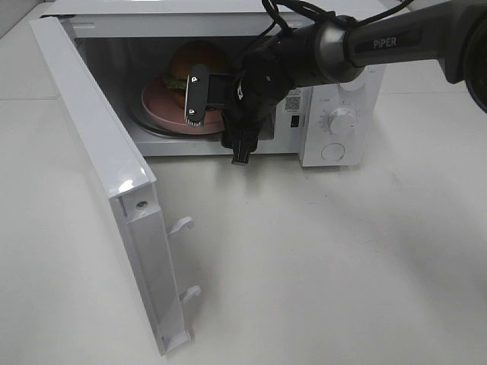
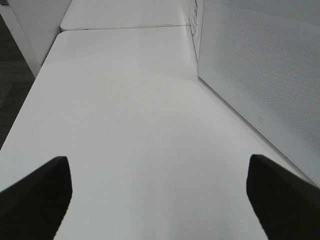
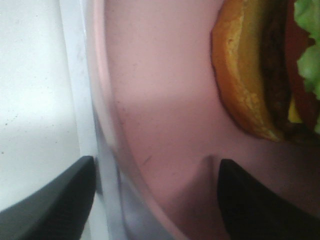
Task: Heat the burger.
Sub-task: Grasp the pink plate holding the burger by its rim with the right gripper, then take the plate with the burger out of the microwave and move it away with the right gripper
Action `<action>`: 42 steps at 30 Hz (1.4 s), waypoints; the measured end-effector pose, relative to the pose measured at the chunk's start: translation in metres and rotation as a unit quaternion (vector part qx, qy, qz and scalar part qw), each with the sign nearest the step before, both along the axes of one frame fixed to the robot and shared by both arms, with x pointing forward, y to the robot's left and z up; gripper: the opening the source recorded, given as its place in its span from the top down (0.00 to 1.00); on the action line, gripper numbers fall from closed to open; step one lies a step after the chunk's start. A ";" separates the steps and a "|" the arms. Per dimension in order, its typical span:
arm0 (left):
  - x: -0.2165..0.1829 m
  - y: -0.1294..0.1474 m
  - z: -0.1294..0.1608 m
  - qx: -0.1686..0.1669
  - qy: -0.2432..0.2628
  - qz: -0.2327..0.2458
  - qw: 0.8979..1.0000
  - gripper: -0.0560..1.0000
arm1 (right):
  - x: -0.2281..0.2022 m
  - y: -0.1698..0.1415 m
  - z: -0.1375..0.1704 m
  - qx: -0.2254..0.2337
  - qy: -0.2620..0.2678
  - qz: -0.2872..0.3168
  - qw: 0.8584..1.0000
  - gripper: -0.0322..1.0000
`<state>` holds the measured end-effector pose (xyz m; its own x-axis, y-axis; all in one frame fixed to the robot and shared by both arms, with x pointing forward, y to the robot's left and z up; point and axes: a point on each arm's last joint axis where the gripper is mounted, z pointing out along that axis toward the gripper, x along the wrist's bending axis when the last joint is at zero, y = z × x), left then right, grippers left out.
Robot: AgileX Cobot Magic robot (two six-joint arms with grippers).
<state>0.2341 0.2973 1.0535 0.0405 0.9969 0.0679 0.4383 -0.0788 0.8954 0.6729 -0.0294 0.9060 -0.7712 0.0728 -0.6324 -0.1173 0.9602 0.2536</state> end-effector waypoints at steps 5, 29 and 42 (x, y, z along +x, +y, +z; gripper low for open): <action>0.000 0.000 0.000 0.000 0.000 0.000 1.000 0.11 | -0.005 0.002 -0.004 -0.007 0.022 -0.007 1.000 0.60; 0.000 0.000 0.000 0.000 0.000 0.000 1.000 0.11 | -0.015 0.007 0.009 -0.081 0.020 0.100 0.991 0.84; 0.000 0.000 0.000 0.000 0.000 0.000 1.000 0.11 | -0.020 0.006 0.022 -0.092 0.027 0.124 0.988 0.86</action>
<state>0.2341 0.2973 1.0535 0.0405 0.9969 0.0679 0.4383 -0.0788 0.8954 0.6530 -0.0231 0.9283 -0.7837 -0.2342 -0.5753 -0.3453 0.9341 0.0901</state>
